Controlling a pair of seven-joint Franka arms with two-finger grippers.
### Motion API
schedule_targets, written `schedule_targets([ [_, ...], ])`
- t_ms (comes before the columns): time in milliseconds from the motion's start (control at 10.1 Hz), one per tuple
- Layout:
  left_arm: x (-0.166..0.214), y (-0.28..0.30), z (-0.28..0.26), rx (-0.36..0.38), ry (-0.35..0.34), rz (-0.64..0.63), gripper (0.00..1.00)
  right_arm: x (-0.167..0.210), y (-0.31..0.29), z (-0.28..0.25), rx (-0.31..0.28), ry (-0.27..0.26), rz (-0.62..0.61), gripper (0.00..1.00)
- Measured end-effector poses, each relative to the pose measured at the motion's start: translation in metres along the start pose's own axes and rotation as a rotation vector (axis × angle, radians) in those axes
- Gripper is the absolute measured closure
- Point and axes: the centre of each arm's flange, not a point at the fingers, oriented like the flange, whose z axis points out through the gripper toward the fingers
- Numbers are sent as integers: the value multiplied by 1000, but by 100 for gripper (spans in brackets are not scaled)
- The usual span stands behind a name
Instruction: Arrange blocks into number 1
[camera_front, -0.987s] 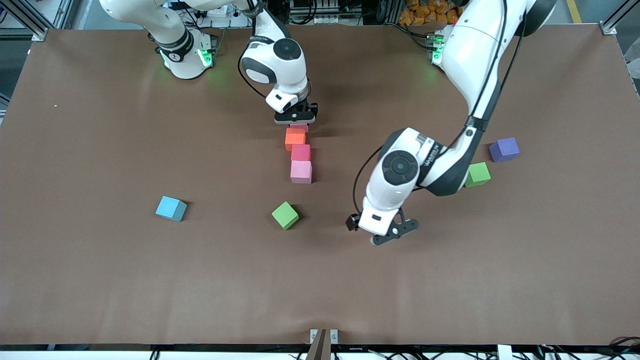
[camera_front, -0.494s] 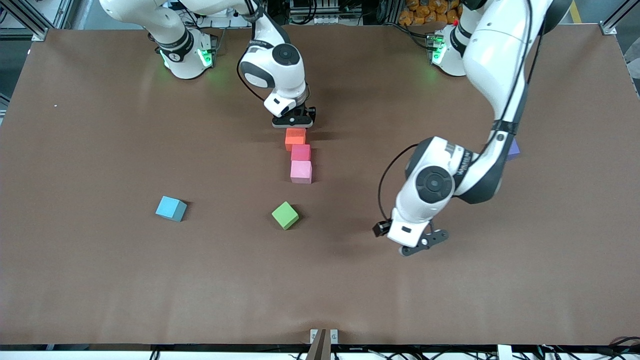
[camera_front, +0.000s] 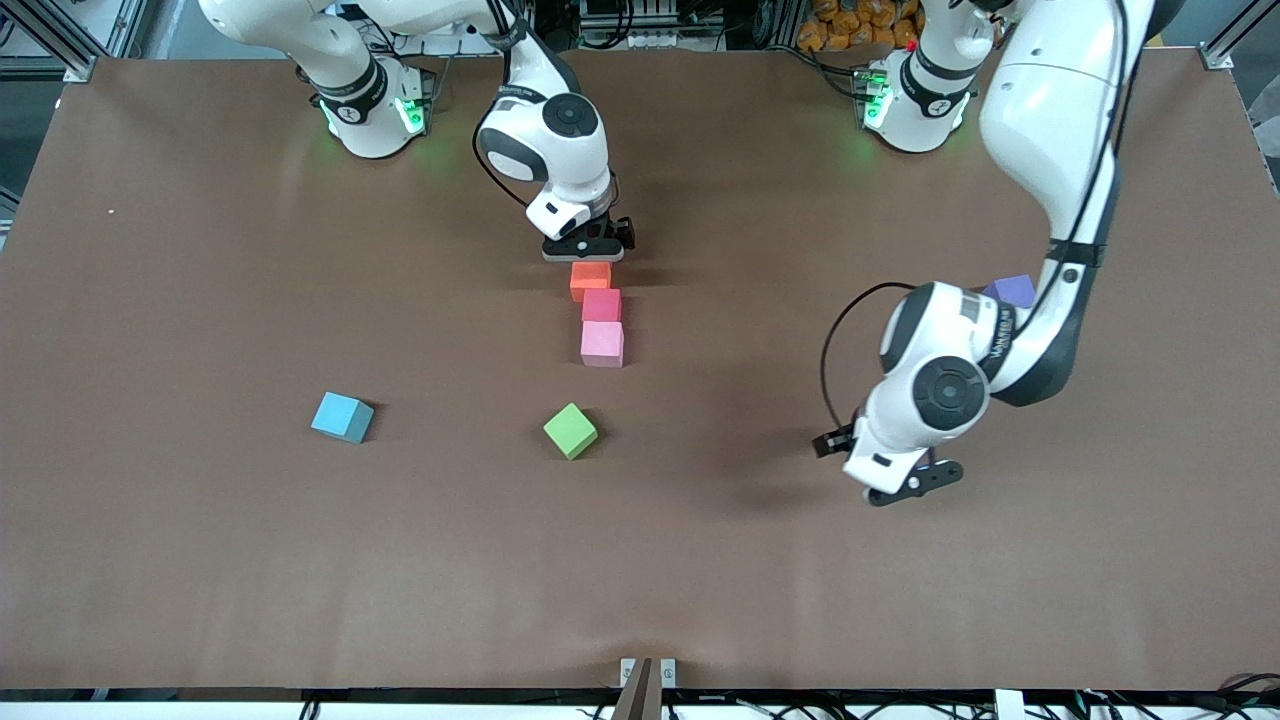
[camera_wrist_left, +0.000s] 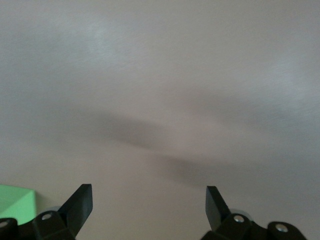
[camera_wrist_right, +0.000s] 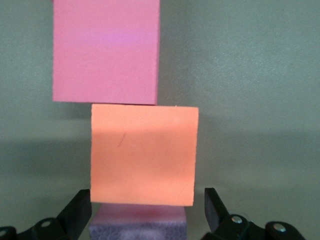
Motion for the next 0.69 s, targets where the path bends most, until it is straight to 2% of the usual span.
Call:
schedule_targets([
  [296, 8, -44, 1, 9, -20, 1, 0, 8, 4, 0, -1, 6, 15, 0],
  [691, 29, -87, -8, -3, -13, -64, 0, 10, -1, -5, 38, 23, 21, 0],
])
